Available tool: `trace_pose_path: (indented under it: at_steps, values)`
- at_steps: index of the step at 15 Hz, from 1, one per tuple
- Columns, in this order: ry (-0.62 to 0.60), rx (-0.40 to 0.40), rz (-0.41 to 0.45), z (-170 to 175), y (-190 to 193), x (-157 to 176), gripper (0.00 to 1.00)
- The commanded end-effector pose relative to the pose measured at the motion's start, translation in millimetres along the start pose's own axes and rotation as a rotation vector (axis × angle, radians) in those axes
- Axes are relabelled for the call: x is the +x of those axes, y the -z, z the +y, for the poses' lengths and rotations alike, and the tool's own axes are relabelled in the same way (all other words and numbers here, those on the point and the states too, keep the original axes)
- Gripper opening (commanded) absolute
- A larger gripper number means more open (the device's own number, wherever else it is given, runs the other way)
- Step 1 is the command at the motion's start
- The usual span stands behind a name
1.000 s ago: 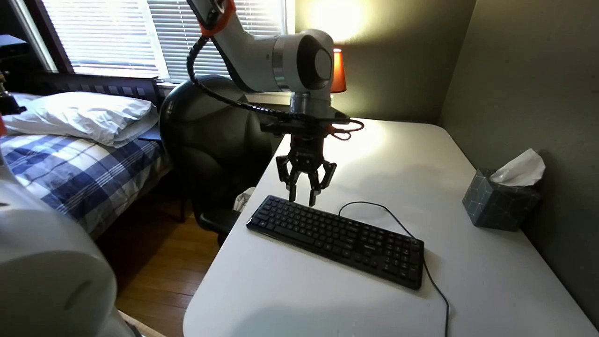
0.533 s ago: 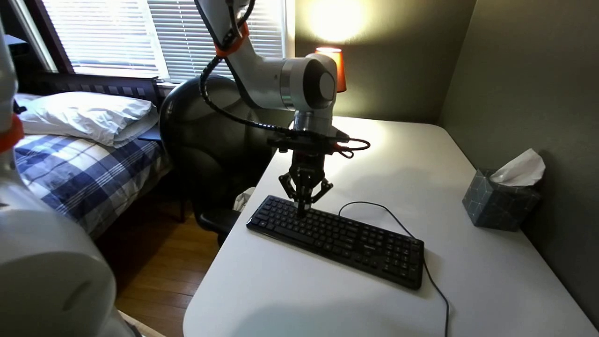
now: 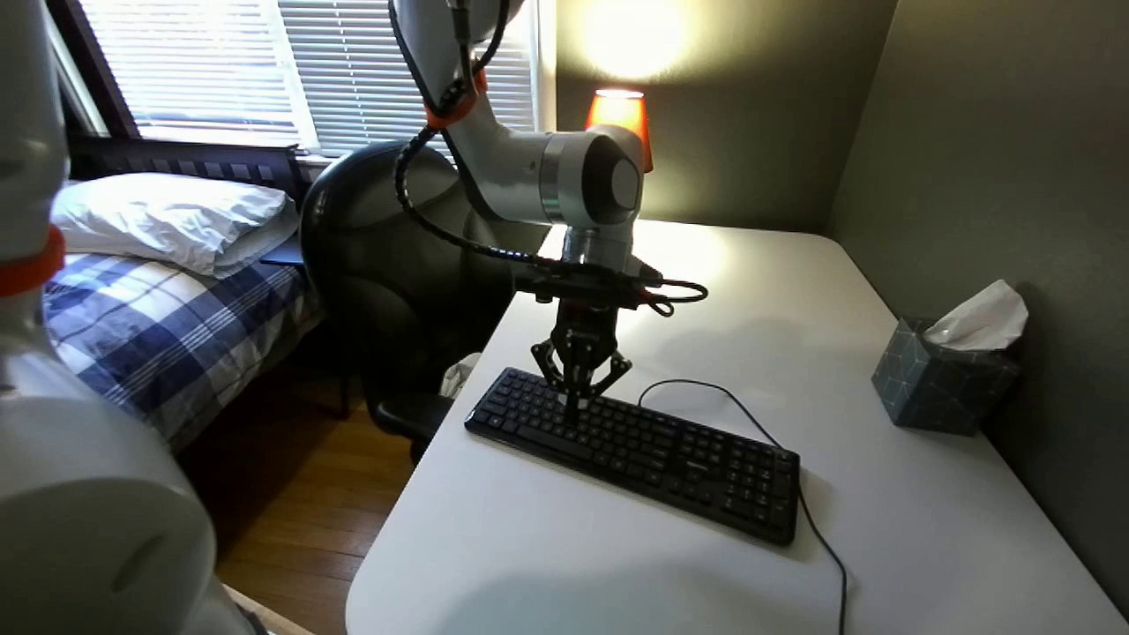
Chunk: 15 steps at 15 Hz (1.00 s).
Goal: Press a key on the keyboard.
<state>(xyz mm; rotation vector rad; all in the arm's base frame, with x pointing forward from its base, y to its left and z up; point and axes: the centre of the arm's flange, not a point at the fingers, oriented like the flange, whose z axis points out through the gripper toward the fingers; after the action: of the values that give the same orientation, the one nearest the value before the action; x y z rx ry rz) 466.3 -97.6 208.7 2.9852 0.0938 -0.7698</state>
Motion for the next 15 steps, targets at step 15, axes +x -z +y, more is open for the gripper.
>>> trace_pose_path:
  at_steps: [15]
  values:
    - [0.038,0.048,-0.020,12,-20,39,0.00]
